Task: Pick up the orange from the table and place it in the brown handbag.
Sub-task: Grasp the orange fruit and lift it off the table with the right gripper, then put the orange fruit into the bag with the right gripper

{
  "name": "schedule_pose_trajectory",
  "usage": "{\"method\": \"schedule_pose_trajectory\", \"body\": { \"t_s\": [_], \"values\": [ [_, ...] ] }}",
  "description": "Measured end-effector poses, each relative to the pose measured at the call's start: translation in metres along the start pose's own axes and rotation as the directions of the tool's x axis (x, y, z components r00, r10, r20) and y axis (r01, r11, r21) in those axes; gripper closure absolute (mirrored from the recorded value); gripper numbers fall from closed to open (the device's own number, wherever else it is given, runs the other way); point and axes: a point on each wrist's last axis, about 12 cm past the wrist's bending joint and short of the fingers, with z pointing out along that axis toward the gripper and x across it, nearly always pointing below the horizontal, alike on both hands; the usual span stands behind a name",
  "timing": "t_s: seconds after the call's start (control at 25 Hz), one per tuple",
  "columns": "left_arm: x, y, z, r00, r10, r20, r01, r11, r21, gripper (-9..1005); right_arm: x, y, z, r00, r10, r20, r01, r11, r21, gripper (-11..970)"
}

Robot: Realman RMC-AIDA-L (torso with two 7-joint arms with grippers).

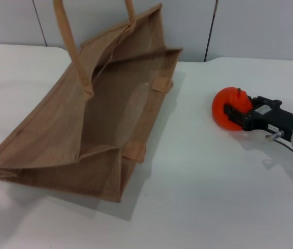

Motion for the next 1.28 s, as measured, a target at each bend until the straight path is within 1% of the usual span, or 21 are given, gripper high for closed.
{"method": "schedule_pose_trajectory", "body": {
  "t_s": [0.24, 0.4, 0.6, 0.8, 0.92, 1.0, 1.08, 1.2, 1.28],
  "values": [
    [0.001, 0.0, 0.0, 1.0, 0.002, -0.004, -0.002, 1.0, 0.0, 882, -0.007, 0.001, 0.005, 1.0, -0.02, 0.002, 0.02, 1.0, -0.01, 387],
    [0.001, 0.001, 0.0, 1.0, 0.005, -0.005, -0.005, 1.0, -0.005, 881, -0.018, 0.004, 0.011, 0.999, -0.047, 0.027, 0.048, 0.998, -0.033, 447],
    [0.002, 0.002, -0.001, 1.0, 0.008, -0.009, -0.008, 1.0, -0.01, 881, -0.033, 0.004, 0.017, 0.995, -0.077, 0.056, 0.08, 0.995, -0.055, 471],
    [0.003, 0.002, 0.0, 1.0, 0.01, -0.013, -0.01, 1.0, -0.012, 881, -0.052, 0.007, 0.021, 0.989, -0.089, 0.12, 0.1, 0.991, -0.088, 494],
    [0.003, 0.002, 0.0, 1.0, 0.01, -0.015, -0.01, 1.0, -0.013, 883, -0.064, 0.012, 0.02, 0.981, -0.076, 0.181, 0.103, 0.984, -0.145, 517],
    [0.003, 0.002, 0.0, 1.0, 0.011, -0.014, -0.011, 1.0, -0.013, 884, -0.073, 0.017, 0.017, 0.971, -0.063, 0.232, 0.113, 0.97, -0.213, 532],
    [0.001, 0.002, 0.001, 1.0, 0.013, -0.012, -0.013, 1.0, -0.012, 885, -0.081, 0.025, 0.013, 0.959, -0.056, 0.278, 0.139, 0.948, -0.288, 551],
    [0.001, 0.002, 0.001, 1.0, 0.014, -0.009, -0.015, 1.0, -0.011, 885, -0.086, 0.039, 0.01, 0.944, -0.055, 0.326, 0.183, 0.909, -0.375, 584],
    [0.0, 0.002, 0.002, 1.0, 0.014, -0.005, -0.014, 1.0, -0.012, 885, -0.087, 0.049, 0.011, 0.939, -0.068, 0.336, 0.212, 0.886, -0.412, 604]
  ]
}}
